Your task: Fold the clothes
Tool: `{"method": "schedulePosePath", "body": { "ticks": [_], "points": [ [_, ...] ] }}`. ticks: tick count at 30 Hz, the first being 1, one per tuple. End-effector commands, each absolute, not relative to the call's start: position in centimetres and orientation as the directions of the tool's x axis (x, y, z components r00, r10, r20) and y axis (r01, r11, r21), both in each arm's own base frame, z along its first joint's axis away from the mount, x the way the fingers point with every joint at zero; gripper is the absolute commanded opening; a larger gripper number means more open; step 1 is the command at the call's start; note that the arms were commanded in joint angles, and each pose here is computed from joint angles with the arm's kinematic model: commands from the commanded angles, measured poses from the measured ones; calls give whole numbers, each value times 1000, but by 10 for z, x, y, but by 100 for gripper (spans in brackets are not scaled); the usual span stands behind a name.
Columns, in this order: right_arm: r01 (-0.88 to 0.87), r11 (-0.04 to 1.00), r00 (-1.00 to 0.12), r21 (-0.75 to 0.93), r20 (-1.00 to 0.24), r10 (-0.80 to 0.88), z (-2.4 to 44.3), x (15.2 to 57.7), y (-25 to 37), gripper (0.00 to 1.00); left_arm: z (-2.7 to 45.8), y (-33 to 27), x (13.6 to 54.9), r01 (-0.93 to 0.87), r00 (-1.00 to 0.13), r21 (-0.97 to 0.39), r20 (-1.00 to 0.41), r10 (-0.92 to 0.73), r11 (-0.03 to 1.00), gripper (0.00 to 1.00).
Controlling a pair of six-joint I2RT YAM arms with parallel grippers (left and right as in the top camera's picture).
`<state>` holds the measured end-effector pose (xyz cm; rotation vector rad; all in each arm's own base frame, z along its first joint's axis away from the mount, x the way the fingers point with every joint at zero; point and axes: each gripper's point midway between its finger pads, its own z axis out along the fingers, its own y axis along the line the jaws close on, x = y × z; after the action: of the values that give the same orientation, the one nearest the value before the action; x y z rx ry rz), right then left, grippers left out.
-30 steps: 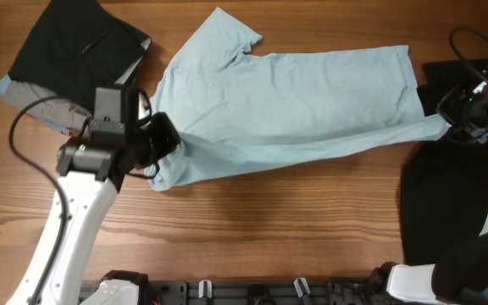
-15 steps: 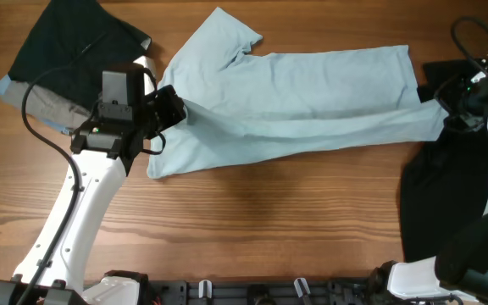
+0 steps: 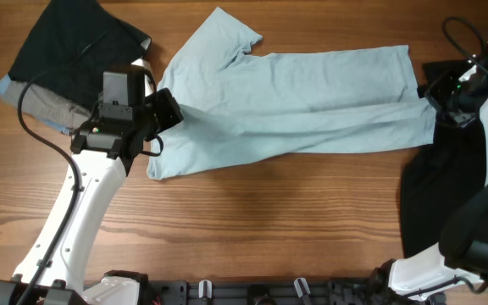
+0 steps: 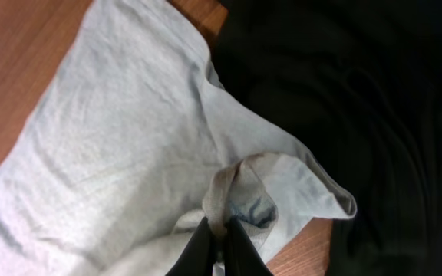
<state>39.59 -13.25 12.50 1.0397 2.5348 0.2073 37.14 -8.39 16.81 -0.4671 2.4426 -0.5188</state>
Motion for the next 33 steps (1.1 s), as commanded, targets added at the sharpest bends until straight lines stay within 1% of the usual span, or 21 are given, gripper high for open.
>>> {"method": "schedulePosePath", "body": {
  "ticks": [1,4,5,6,7,8,9,11,13,16,17,21,23,25,30,32,33],
  "points": [
    [626,723,-657,293,-302,691,119,406,-132,4,166,-81,374,-204,-762,-436,-491,-422,876,13],
    [618,726,-648,302,-327,688,122,413,-134,5,161,-80,375,-214,-767,-426,-484,-421,879,16],
    [616,727,-647,303,-332,687,122,414,-134,8,159,-79,376,-219,-768,-421,-482,-422,880,17],
    [614,728,-644,305,-340,686,123,415,-135,23,157,-78,376,-226,-766,-412,-484,-423,883,18],
    [613,729,-640,306,-348,685,124,417,-136,60,154,-75,377,-236,-765,-401,-484,-423,885,23],
    [611,730,-639,307,-354,683,124,418,-137,79,152,-75,377,-239,-768,-398,-481,-423,886,32],
    [610,730,-638,308,-356,683,125,419,-137,85,150,-76,377,-240,-771,-398,-476,-423,885,39],
    [594,747,-653,299,-363,665,125,419,-137,91,148,-79,374,-235,-783,-405,-459,-419,884,48],
    [577,765,-673,286,-364,644,124,417,-136,94,145,-84,367,-198,-816,-403,-437,-378,894,54],
    [569,778,-702,266,-335,628,119,408,-133,95,135,-85,352,-178,-859,-367,-395,-326,913,63],
    [575,775,-707,262,-317,632,118,404,-131,95,130,-85,346,-169,-876,-349,-376,-303,922,64],
    [595,764,-735,250,-216,643,109,383,-120,95,111,-84,318,-182,-927,-294,-266,-263,938,65],
    [602,762,-746,239,-173,643,107,374,-114,94,102,-84,309,-168,-944,-273,-232,-234,947,65],
    [605,762,-752,232,-147,642,105,368,-111,95,93,-82,304,-174,-951,-252,-208,-229,952,65],
    [584,776,-779,239,-104,618,104,359,-102,94,55,-67,288,-216,-964,-147,-126,-235,965,67],
    [583,777,-782,239,-95,616,103,357,-101,95,42,-62,281,-233,-966,-109,-91,-243,966,77],
    [577,780,-786,242,-94,611,103,357,-100,94,35,-59,279,-253,-963,-90,-74,-260,963,79]
  ]
}}
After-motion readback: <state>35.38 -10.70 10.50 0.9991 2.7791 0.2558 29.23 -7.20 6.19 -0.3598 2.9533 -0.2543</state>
